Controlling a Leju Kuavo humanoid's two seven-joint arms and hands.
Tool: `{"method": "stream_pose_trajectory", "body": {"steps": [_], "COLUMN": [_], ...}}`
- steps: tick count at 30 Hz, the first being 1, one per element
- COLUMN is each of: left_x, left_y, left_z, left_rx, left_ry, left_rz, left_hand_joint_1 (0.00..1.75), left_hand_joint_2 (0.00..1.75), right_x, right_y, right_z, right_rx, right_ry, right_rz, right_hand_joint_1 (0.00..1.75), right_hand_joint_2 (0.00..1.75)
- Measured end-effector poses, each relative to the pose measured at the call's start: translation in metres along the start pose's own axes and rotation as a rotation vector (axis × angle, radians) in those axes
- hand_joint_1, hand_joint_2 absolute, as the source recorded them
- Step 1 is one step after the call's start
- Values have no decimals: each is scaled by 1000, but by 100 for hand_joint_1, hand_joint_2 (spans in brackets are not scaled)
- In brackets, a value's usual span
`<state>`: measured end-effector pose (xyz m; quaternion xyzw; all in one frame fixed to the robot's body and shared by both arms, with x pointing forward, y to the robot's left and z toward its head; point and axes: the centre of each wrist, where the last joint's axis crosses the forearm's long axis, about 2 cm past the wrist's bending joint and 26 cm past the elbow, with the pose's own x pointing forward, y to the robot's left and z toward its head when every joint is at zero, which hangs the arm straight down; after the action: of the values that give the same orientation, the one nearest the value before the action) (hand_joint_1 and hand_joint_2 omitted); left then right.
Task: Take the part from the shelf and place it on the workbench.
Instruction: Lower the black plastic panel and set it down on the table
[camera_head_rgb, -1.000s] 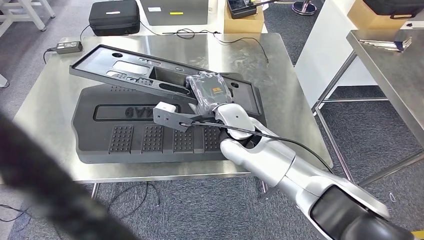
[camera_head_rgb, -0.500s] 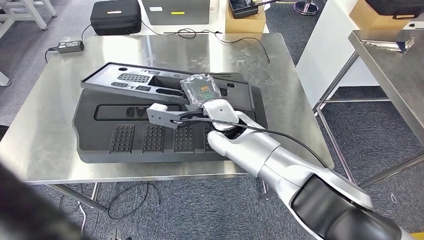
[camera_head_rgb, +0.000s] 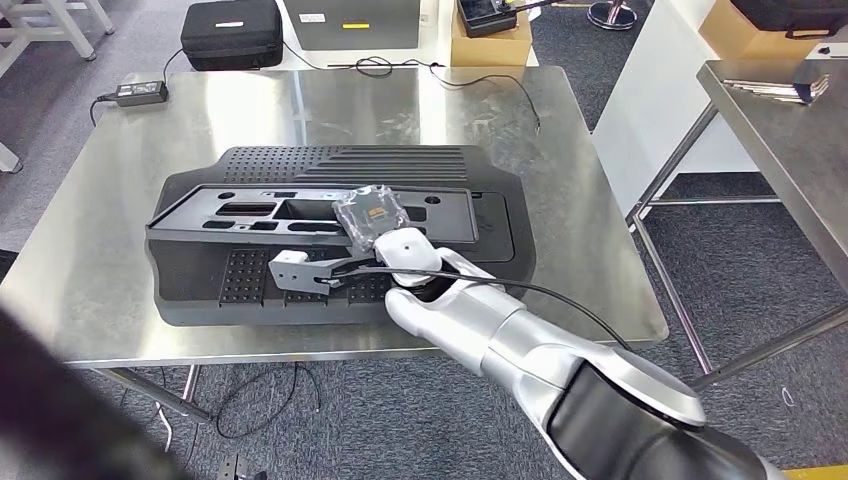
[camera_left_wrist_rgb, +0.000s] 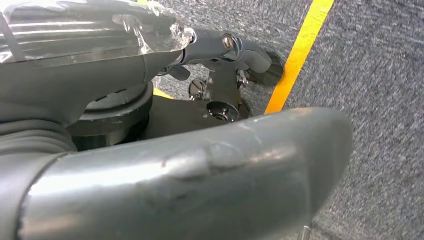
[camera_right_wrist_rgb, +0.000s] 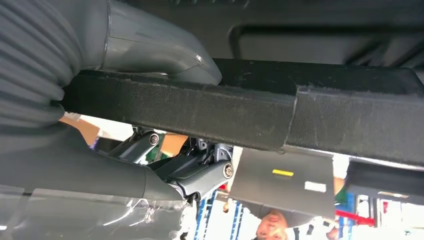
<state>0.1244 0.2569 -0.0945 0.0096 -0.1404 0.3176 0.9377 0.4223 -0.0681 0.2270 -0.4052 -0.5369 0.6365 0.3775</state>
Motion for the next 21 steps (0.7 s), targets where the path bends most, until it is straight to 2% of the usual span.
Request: {"method": "stream_pose_trajectory", "body": {"steps": [2,6,10,21], "left_x": [0,0,-1,-5], "left_y": [0,0,0,4], "left_z": [0,0,0,0], "left_rx": [-11,-28,-23,-4], "left_ry": [0,-2,-2,2], "left_rz": [-2,0,6,6], "left_hand_joint_1": [0,0,0,0], "left_hand_joint_2": [175,175,0,0], "right_x": [4,8,8,6], "right_y": [3,6,8,11], "right_z": [1,2,2,2], "right_rx": [5,13,21,27], "right_ry": [-10,-15,-11,4], "right_rz": [-3,-7,-8,-24], "right_hand_joint_1": [0,0,0,0], "right_hand_joint_2": [0,0,0,0]}}
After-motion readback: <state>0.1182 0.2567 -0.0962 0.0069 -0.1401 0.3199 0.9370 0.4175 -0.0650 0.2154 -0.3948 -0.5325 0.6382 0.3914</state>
